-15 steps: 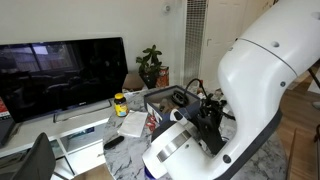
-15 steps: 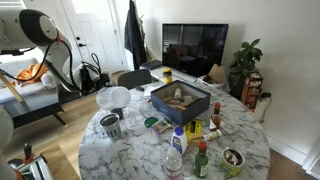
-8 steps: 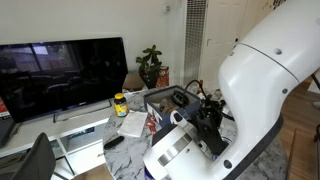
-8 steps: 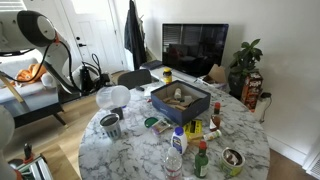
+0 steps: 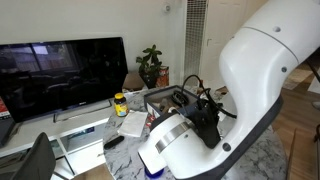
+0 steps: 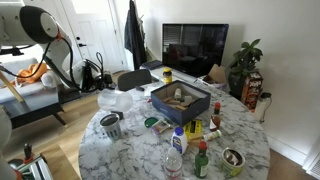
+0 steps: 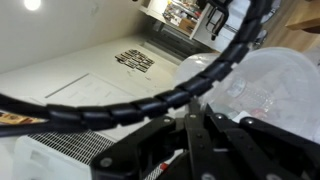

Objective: Empty the larger plastic cup into the silver cup then stack them

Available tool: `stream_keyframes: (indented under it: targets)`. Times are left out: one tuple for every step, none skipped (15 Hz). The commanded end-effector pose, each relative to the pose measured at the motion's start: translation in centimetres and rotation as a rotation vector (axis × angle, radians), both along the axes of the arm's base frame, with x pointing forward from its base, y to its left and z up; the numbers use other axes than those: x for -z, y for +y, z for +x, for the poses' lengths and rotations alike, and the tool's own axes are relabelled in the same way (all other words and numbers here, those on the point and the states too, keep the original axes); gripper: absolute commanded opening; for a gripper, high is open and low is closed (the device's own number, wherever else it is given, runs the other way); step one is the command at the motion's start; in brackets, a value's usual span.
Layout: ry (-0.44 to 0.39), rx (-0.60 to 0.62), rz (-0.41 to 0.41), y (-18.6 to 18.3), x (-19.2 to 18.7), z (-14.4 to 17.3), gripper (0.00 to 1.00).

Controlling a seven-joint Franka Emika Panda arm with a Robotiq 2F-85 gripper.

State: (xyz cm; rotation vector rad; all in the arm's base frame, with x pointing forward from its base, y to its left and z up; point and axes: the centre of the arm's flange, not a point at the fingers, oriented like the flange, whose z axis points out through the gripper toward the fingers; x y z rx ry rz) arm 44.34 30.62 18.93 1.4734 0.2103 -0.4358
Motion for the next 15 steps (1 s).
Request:
stream_keyframes:
  targets:
    - [0.023, 0.034, 0.187, -4.0, -3.9, -0.1, 0.01]
    - [0.017, 0.041, 0.231, -5.0, -5.0, 0.1, 0.01]
    - [0.009, 0.048, 0.276, -5.8, -6.0, 0.4, 0.01]
    - [-0.007, 0.07, 0.316, -6.8, -7.0, 0.5, 0.01]
    - [-0.022, 0.088, 0.349, -7.7, -8.0, 0.6, 0.01]
    - [-0.04, 0.113, 0.385, -8.6, -8.9, 0.6, 0.01]
    - [-0.054, 0.138, 0.427, -9.6, -9.7, 0.5, 0.01]
    - [-0.065, 0.159, 0.476, -10.5, -10.4, 0.3, 0.01]
    - [-0.085, 0.202, 0.505, -11.4, -11.0, 0.1, 0.01]
    - [-0.068, 0.167, 0.421, -8.8, -9.5, 2.6, 0.04]
    - [-0.079, 0.19, 0.448, -9.7, -10.3, 2.5, 0.04]
    - [-0.087, 0.203, 0.465, -10.3, -10.8, 2.4, 0.04]
    - [-0.091, 0.208, 0.473, -10.6, -11.1, 2.2, 0.04]
    - [-0.09, 0.209, 0.475, -10.7, -11.2, 2.0, 0.04]
    - [-0.068, 0.194, 0.506, -10.3, -10.9, 2.1, 0.01]
